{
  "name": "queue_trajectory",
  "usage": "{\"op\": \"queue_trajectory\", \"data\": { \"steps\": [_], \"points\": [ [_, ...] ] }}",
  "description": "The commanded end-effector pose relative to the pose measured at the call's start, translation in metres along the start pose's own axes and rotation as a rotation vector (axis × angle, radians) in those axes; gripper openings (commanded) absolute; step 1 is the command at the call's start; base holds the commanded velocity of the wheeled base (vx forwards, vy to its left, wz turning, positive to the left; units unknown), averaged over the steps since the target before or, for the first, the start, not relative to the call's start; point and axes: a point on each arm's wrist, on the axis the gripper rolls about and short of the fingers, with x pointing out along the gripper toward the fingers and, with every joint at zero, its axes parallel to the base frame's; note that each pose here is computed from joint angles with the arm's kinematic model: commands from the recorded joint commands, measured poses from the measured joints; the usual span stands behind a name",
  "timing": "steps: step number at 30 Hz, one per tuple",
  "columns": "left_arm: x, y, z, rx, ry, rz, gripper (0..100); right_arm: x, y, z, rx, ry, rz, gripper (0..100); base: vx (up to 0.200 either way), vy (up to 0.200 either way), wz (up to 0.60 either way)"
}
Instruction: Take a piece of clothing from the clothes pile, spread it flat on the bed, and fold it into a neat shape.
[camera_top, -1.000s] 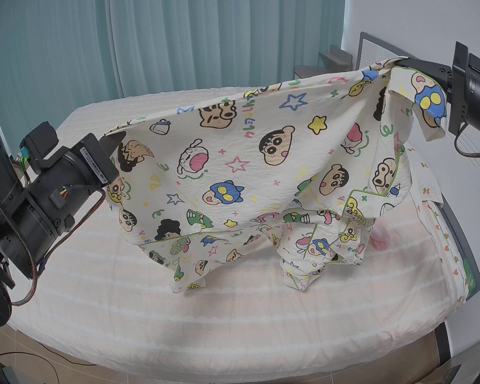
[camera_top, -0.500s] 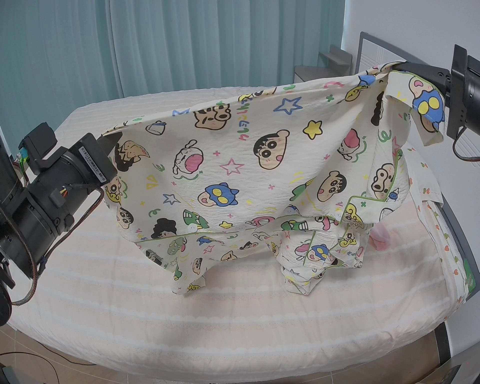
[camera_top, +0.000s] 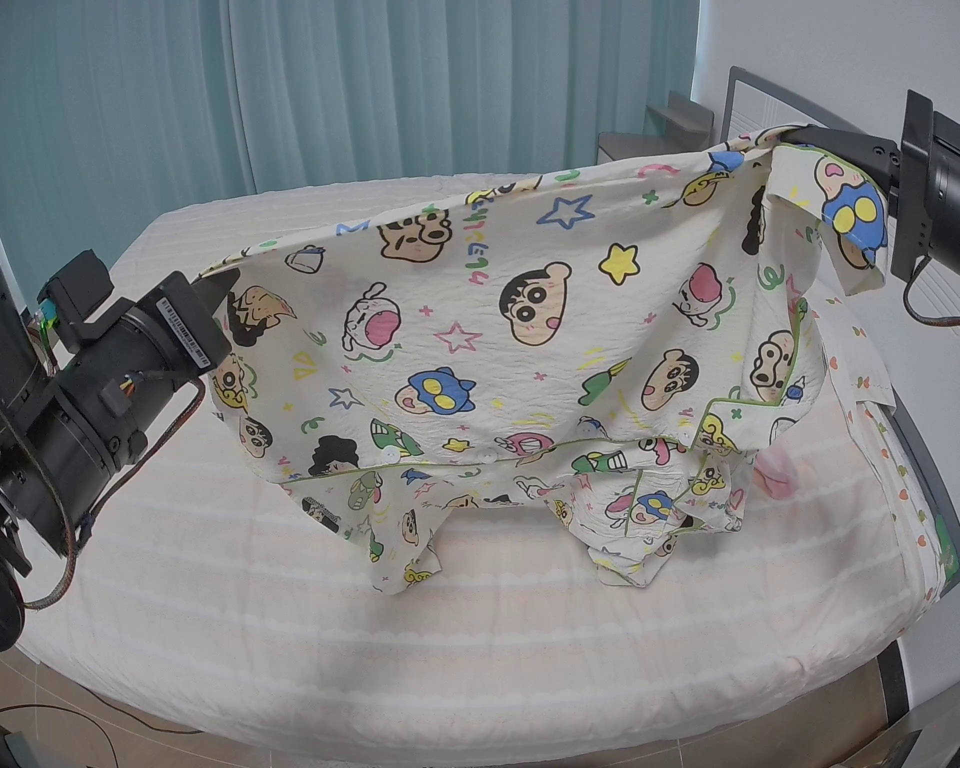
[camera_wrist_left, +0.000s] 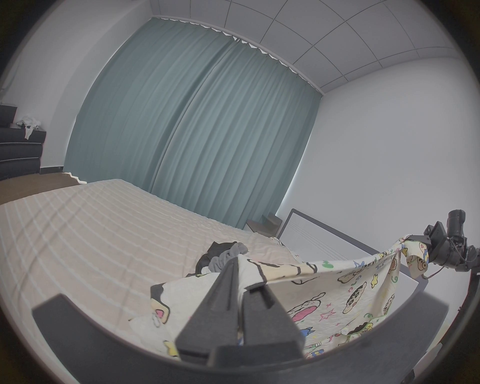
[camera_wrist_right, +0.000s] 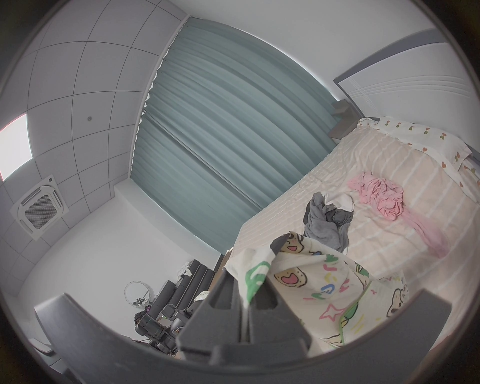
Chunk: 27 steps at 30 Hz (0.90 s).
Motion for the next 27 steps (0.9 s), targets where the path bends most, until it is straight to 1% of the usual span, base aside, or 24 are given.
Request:
{"op": "queue_trajectory", "data": {
  "steps": [1,7,10,18,27],
  "points": [
    [0.0001,0.0005,0.0002,0.000,-0.002,0.002,0,0.0008,-0.0002,-0.0005,0.000,0.003,0.000,0,0.000,0.200,0.00],
    [0.0003,0.0012,0.0003,0.001,-0.002,0.007,0,0.0009,0.0004,-0.0016,0.001,0.007,0.002,0,0.000,0.200,0.00],
    [0.0023,0.0057,0.0012,0.007,-0.009,0.029,0,0.0001,-0.0018,-0.0041,0.001,0.015,-0.005,0,0.000,0.200,0.00],
    [0.0029,0.0064,0.0049,0.006,-0.024,0.035,0,0.0019,-0.0059,-0.0085,-0.001,0.030,-0.020,0,0.000,0.200,0.00],
    [0.0031,0.0080,0.0086,0.041,-0.038,0.045,0,0.0002,-0.0063,-0.0092,-0.002,0.032,-0.020,0,0.000,0.200,0.00]
  ]
}}
